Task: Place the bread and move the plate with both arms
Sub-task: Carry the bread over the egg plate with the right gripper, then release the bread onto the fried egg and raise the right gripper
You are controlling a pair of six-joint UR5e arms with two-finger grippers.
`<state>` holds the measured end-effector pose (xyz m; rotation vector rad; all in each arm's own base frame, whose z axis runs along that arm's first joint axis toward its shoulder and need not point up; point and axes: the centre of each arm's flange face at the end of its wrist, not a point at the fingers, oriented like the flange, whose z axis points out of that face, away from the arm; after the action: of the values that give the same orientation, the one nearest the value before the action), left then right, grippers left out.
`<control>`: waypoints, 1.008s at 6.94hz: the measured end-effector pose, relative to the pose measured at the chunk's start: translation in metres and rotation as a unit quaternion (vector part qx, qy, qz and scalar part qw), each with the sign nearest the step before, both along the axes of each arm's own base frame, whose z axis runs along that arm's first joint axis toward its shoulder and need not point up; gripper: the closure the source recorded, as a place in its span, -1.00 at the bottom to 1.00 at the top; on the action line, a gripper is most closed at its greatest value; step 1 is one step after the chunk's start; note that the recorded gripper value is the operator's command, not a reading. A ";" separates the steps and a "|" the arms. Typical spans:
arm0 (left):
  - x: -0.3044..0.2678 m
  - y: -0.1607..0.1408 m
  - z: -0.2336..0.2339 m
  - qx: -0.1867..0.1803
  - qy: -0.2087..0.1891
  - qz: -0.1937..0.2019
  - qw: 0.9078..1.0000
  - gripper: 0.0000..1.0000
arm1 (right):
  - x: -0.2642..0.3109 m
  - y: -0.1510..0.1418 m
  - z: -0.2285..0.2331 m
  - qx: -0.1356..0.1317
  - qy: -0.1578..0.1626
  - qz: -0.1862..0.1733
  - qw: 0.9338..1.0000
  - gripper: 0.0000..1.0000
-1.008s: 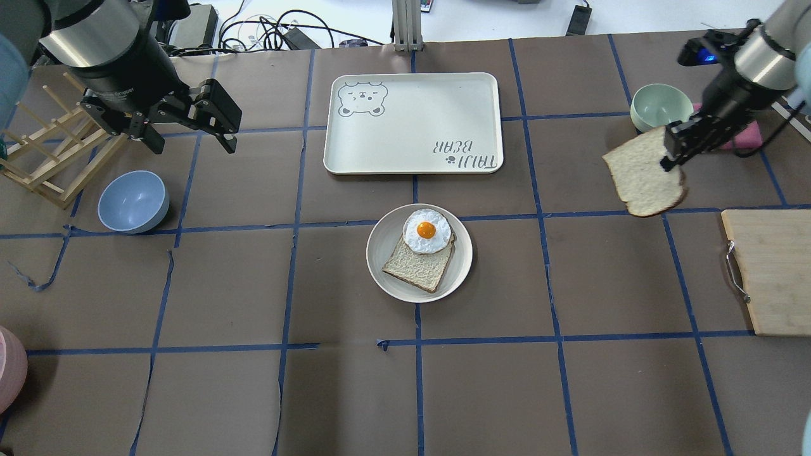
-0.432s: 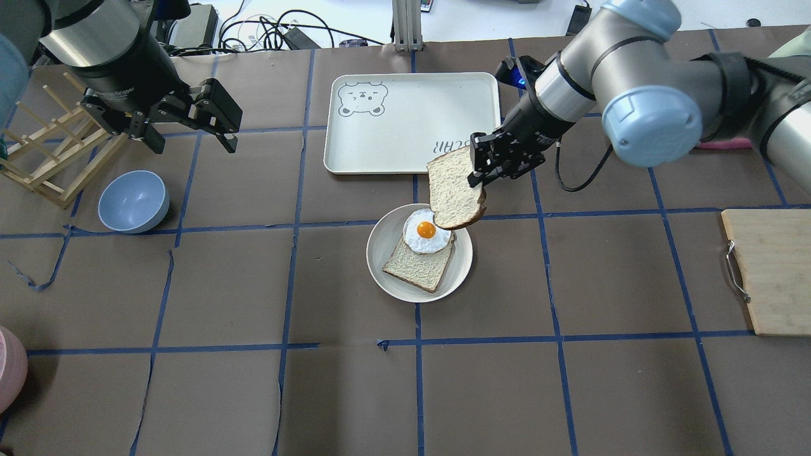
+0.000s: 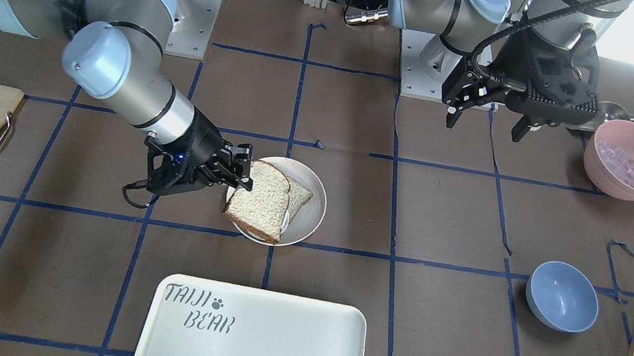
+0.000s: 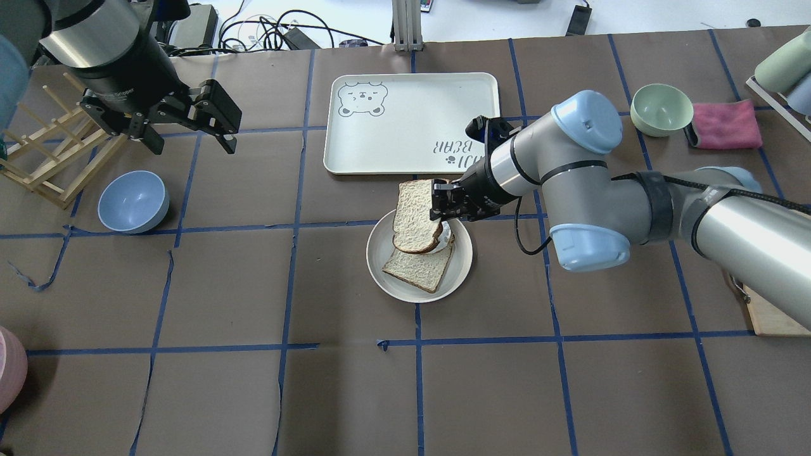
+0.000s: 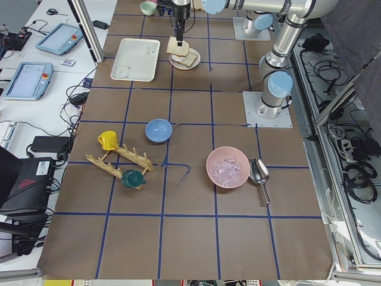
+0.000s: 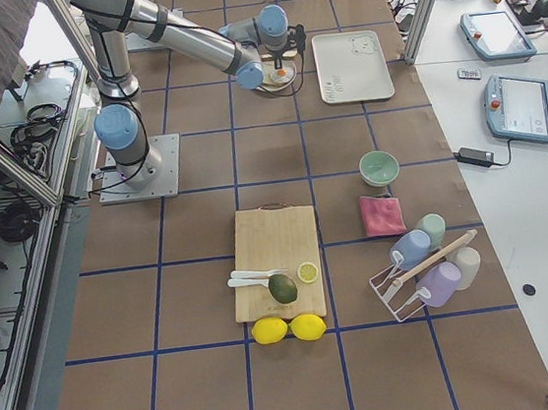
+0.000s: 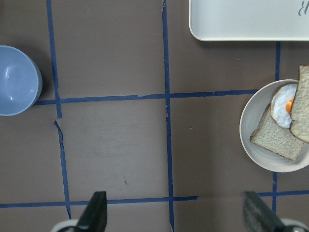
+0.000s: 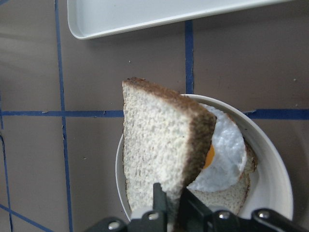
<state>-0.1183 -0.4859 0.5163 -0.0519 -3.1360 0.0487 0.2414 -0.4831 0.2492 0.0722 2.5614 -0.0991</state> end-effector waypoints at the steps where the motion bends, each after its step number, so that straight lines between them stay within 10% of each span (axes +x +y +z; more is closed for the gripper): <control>1: 0.000 0.000 -0.001 0.001 0.000 0.000 1.000 -1.00 | 0.008 0.011 -0.007 0.004 -0.003 -0.005 1.000 1.00; 5: 0.000 -0.002 -0.005 0.004 0.001 0.001 1.000 -1.00 | 0.022 0.023 -0.022 0.016 0.001 0.001 1.000 1.00; 6: -0.001 -0.003 -0.007 0.005 0.002 0.003 1.000 -1.00 | 0.022 0.022 -0.026 0.020 0.003 0.001 1.000 0.85; 7: -0.001 -0.004 -0.010 0.007 0.003 0.011 1.000 -1.00 | 0.021 0.022 -0.028 0.021 0.006 0.001 1.000 0.20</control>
<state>-0.1196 -0.4901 0.5066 -0.0176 -3.1316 0.0279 0.2627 -0.4615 0.2207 0.0858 2.5758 -0.0451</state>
